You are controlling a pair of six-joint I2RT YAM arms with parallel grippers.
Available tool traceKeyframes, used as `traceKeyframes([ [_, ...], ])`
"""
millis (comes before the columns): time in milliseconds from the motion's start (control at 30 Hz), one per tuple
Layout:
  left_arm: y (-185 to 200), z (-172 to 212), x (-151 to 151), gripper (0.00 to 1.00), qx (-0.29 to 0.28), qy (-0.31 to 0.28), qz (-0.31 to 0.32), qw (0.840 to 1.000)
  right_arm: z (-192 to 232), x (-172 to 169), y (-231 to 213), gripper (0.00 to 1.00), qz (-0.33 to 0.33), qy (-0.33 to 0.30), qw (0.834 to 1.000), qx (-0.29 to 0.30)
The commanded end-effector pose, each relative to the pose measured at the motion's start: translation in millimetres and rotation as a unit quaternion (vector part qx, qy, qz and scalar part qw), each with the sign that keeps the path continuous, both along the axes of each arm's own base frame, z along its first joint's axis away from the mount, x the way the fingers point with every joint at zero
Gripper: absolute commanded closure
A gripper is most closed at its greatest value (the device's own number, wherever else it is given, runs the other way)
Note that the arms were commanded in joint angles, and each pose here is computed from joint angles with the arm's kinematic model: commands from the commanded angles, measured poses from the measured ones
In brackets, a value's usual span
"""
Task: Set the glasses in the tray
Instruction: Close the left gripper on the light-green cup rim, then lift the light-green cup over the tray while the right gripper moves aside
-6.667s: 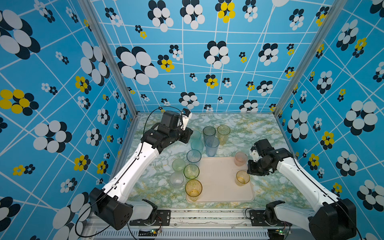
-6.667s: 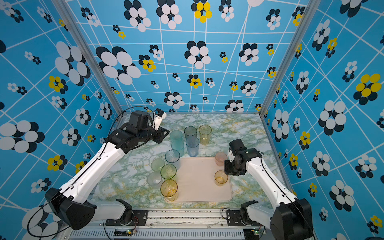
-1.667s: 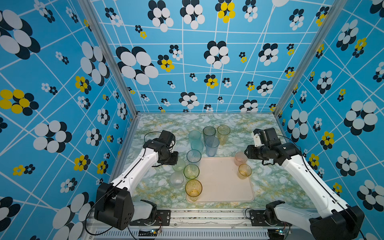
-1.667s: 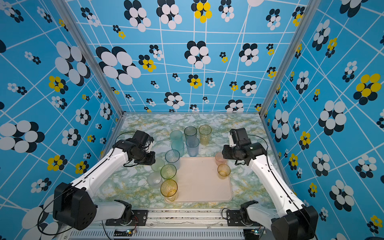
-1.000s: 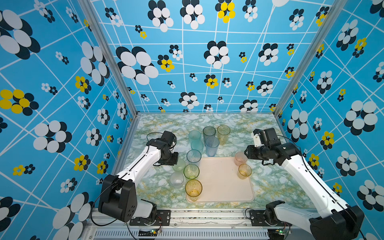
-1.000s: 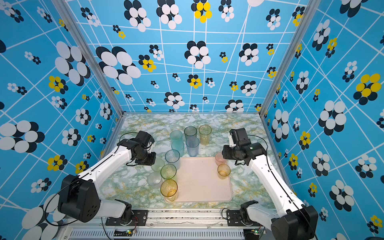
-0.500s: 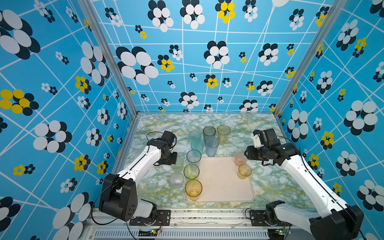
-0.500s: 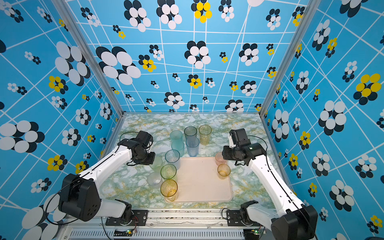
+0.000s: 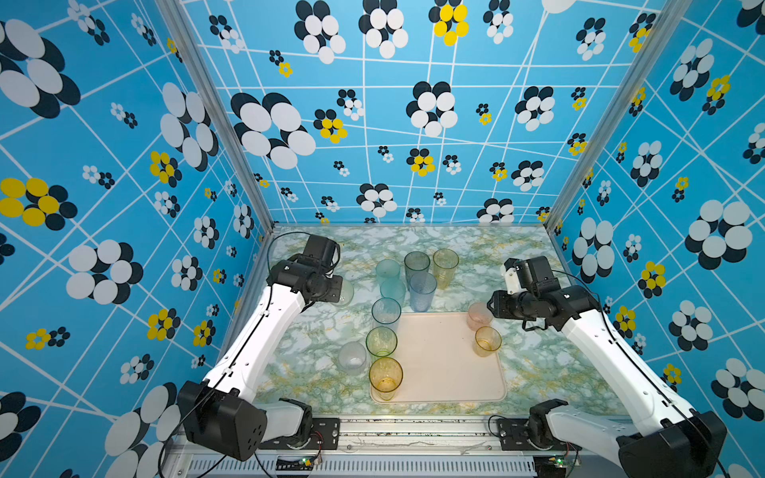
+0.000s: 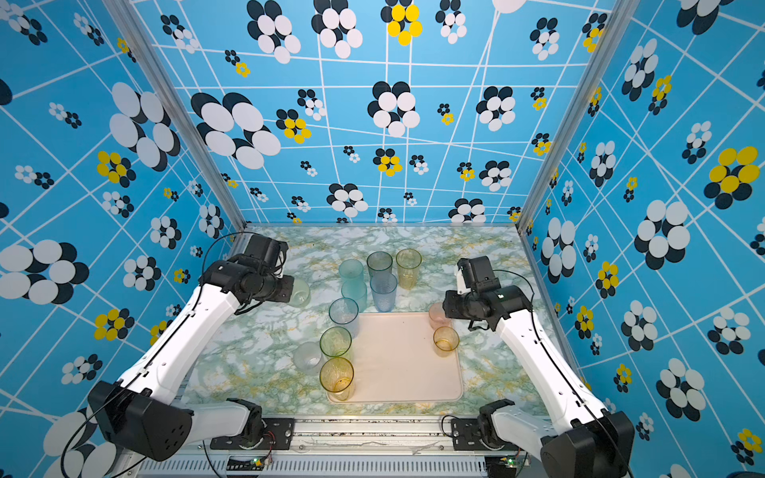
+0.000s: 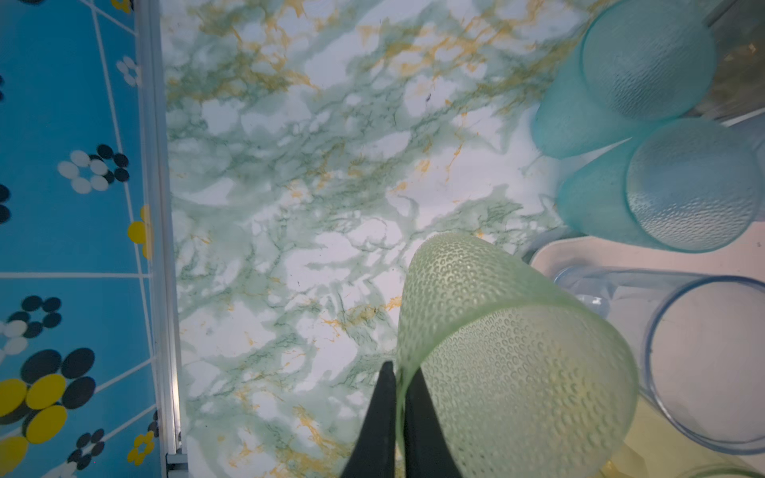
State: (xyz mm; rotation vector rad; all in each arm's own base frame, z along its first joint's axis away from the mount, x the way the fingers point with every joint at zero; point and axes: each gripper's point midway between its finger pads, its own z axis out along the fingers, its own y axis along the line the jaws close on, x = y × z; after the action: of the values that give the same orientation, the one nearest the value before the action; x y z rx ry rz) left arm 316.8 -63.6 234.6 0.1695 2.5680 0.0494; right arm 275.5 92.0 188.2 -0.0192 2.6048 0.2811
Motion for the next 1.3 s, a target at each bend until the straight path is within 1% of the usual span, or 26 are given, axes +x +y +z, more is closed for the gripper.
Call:
traceKeyframes([
  [0,1,48,-2,0.96,0.008,-0.051,-0.017,0.999,9,-2,-10,0.57,-0.007,-0.018,1.000,-0.019],
  [133,-21,89,-2,0.96,0.000,-0.097,-0.057,0.994,27,-5,-17,0.57,-0.016,-0.044,0.999,-0.027],
  [300,-74,122,-6,0.96,-0.014,-0.128,-0.142,0.981,45,-9,-32,0.56,-0.031,-0.061,0.996,-0.051],
  [400,-115,132,-14,0.96,-0.029,-0.132,-0.208,0.969,48,-9,-41,0.55,-0.047,-0.060,0.996,-0.055],
  [500,-160,131,-30,0.96,-0.048,-0.118,-0.284,0.950,45,-2,-52,0.55,-0.076,-0.059,0.994,-0.042],
  [600,-208,114,-53,0.96,-0.051,-0.079,-0.364,0.927,43,10,-64,0.54,-0.115,-0.062,0.991,-0.028],
  [633,-220,109,-60,0.96,-0.051,-0.067,-0.386,0.919,41,13,-64,0.53,-0.118,-0.063,0.991,-0.024],
  [667,-235,100,-71,0.96,-0.051,-0.051,-0.412,0.908,39,18,-77,0.53,-0.144,-0.060,0.988,-0.021],
  [700,-249,93,-80,0.96,-0.053,-0.037,-0.435,0.898,37,23,-80,0.53,-0.153,-0.057,0.986,-0.017],
  [833,-292,66,-112,0.96,-0.052,0.007,-0.507,0.860,23,37,-90,0.53,-0.175,-0.043,0.984,-0.008],
  [900,-314,52,-130,0.97,-0.060,0.027,-0.544,0.837,15,41,-91,0.53,-0.181,-0.037,0.983,0.003],
  [1133,-373,-4,-173,0.97,-0.044,0.072,-0.622,0.779,7,48,-95,0.53,-0.189,-0.035,0.981,0.016],
  [1267,-395,-38,-188,0.97,-0.029,0.110,-0.643,0.757,5,51,-96,0.53,-0.187,-0.031,0.982,0.021],
])
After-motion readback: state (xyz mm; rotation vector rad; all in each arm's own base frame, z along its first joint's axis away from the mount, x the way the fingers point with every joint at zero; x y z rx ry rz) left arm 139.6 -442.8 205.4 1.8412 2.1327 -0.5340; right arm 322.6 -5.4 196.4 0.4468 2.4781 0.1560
